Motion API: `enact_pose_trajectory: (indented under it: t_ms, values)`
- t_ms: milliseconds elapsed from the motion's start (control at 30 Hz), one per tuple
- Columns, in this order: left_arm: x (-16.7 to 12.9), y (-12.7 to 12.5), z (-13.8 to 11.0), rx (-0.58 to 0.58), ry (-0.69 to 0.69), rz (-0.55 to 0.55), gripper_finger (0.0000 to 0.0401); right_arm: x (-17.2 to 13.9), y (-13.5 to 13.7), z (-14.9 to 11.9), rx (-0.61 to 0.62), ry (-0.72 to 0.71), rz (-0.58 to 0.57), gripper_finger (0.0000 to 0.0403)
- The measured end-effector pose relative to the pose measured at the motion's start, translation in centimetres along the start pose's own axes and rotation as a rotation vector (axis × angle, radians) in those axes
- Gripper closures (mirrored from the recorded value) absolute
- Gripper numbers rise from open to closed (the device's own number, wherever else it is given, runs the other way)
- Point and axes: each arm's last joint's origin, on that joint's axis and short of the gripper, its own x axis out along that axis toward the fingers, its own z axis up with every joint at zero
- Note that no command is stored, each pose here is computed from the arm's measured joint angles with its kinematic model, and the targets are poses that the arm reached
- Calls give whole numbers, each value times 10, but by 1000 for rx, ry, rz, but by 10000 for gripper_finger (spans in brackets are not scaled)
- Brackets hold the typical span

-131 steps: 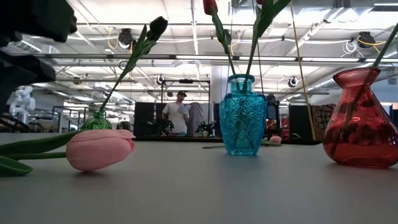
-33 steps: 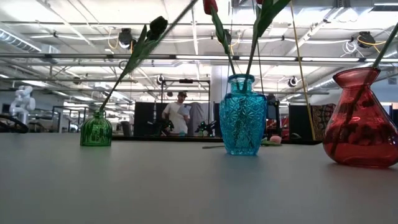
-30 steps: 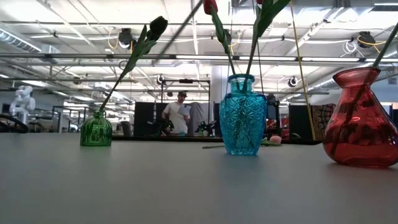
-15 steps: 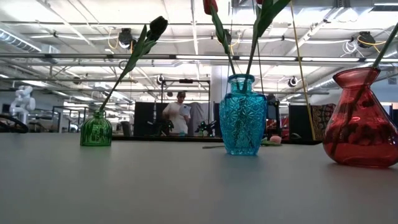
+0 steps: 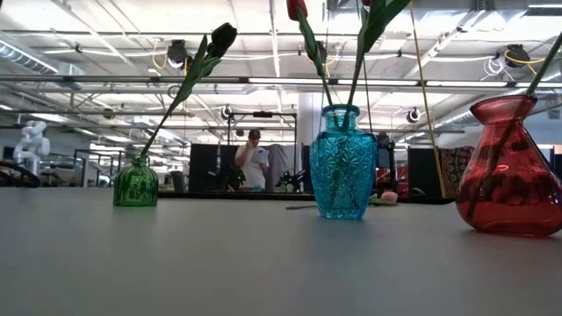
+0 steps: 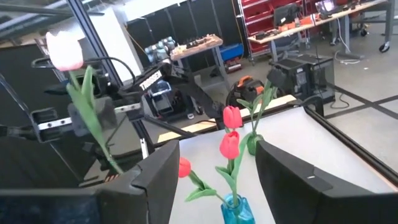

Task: Sort flowers into vase by color
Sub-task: Put the bottom pink tulip into the red vase

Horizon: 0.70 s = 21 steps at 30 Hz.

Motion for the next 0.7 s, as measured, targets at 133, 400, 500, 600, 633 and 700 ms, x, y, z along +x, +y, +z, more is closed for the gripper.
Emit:
enact_pose_trajectory:
  t_ms: [133,400,500,600,633,700]
  values:
    - [1,-3,-11,2,1,0,401,0,0,0,0,3,-1,200]
    - [14,7,-9,58,-8,44,401,9,6,7,74,-14,130,200]
    - [22,12,-9,56,-15,33,401,24,12,18,90,-47,237,200]
    - [27,15,-8,58,-18,18,401,44,17,26,74,-47,325,200]
    - [28,16,-8,59,-19,20,401,50,18,27,67,-41,344,200]
    - [31,18,-8,58,-22,25,401,62,18,28,53,-24,369,200]
